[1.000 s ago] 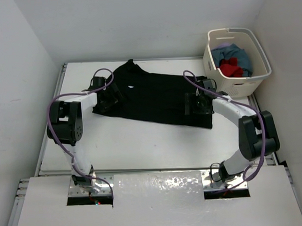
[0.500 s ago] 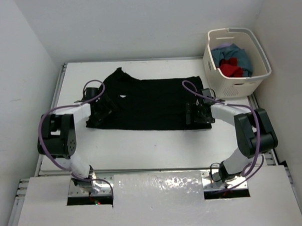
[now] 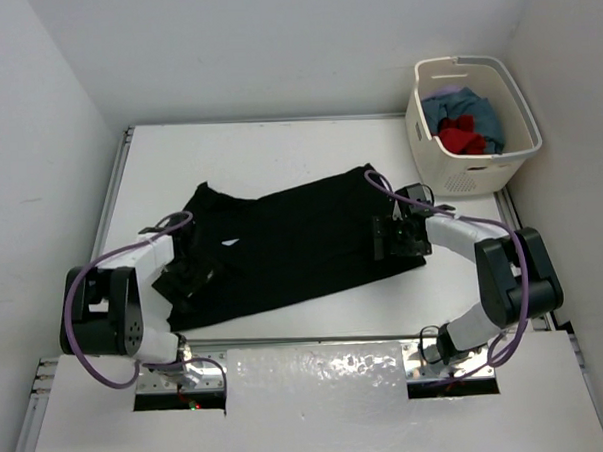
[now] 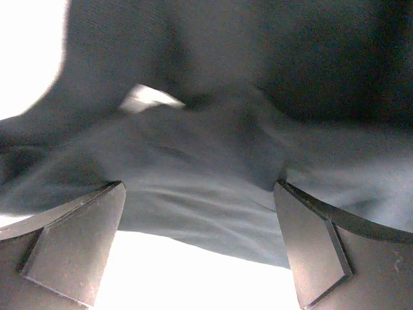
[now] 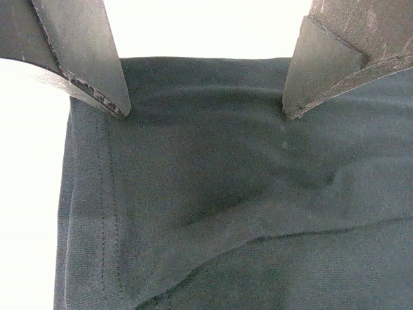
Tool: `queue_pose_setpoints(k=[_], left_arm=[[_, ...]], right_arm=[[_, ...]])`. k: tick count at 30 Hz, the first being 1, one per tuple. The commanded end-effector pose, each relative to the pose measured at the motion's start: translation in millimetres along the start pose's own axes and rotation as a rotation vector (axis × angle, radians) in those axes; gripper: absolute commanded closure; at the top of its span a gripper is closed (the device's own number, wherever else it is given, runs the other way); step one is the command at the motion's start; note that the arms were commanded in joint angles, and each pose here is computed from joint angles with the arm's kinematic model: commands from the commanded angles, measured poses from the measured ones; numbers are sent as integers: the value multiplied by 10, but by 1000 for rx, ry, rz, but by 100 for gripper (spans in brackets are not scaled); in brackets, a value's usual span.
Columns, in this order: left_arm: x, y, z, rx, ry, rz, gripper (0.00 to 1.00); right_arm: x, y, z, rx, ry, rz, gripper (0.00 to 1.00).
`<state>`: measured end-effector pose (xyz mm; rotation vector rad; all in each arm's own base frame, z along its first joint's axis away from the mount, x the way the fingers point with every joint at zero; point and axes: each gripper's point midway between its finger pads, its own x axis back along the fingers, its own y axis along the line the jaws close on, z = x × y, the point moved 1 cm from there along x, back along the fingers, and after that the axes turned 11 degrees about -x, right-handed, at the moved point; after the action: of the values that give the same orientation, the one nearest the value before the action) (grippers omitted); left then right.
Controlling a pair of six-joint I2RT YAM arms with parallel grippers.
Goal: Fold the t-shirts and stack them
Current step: Fold the flattened tshirt in 1/3 of the way
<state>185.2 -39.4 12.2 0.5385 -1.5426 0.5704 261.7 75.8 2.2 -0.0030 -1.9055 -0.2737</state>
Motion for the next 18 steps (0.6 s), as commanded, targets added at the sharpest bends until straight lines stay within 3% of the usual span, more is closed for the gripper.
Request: queue_pose_setpoints(k=[1, 5, 9, 14, 18], left_arm=[[277, 284, -136, 58, -37, -189, 0], [731, -117, -769, 46, -247, -82, 0], [1221, -564, -1400, 5, -452, 41, 0], [1347, -1017, -1977, -51, -555, 103, 0], [1065, -1410, -2413, -128, -546, 104, 0]], right_arm=[[114, -19, 94, 27, 96, 13, 1], [292, 174, -365, 48, -1, -24, 1], [534, 412, -998, 34, -182, -67, 1], [656, 558, -1582, -3, -348, -70, 1], [624, 684, -1992, -2, -388, -61, 1]])
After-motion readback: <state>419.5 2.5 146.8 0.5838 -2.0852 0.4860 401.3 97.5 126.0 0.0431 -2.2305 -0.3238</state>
